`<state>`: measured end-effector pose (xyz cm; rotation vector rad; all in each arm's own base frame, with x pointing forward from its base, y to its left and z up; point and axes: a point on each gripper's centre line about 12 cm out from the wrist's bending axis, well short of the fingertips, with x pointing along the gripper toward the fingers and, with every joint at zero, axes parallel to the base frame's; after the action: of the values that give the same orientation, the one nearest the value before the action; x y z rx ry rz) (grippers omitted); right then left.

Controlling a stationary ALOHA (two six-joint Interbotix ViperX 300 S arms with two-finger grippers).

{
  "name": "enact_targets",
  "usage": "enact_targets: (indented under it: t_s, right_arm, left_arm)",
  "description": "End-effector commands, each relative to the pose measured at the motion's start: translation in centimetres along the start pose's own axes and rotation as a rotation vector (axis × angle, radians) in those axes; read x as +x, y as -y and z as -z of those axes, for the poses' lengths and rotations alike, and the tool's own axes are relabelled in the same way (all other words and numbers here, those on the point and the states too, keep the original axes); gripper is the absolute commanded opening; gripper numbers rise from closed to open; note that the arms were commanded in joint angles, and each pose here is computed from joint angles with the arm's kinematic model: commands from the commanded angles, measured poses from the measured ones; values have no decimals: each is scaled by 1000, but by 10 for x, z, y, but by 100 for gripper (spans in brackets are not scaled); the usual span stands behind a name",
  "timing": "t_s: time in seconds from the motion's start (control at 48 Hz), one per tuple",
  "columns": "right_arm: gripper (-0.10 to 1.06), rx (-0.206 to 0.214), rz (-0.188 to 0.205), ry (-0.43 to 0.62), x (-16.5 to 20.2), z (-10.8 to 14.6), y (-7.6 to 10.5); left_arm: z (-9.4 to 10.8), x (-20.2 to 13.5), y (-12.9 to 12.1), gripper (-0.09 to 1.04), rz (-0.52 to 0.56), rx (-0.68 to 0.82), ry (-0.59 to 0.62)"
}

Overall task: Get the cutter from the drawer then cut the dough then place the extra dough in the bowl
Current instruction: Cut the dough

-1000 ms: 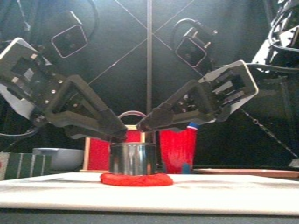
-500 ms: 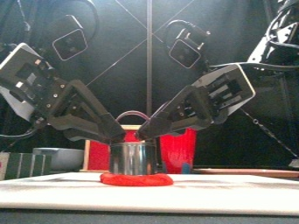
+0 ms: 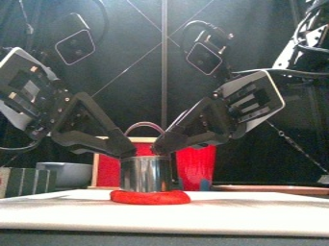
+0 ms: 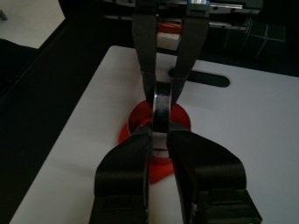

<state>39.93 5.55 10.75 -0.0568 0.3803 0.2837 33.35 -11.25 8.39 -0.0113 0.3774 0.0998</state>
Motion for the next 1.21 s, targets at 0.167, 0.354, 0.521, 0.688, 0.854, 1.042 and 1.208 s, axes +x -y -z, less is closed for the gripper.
enact_targets:
  t_s: [0.167,0.354,0.521,0.688,0.854,1.042,1.208]
  right_arm:
    - [48,21,12,-30,-4,7,0]
    - [48,44,27,-68,-5,17,1]
    - [48,56,33,-91,0,26,2]
    - [48,64,33,-113,7,35,3]
    - [48,88,44,-149,10,50,4]
    - [48,115,65,-187,11,65,6]
    - [48,119,66,-206,13,73,7]
  left_arm:
    - [3,1,1,59,10,-2,-33]
    - [13,3,1,59,11,-1,-73]
    - [22,5,1,59,4,5,-96]
    - [36,7,-3,59,-31,-24,-138]
    - [49,8,-4,57,-40,-64,-173]
    - [55,8,-3,54,-31,-74,-195]
    - [58,8,-3,54,-33,-75,-206]
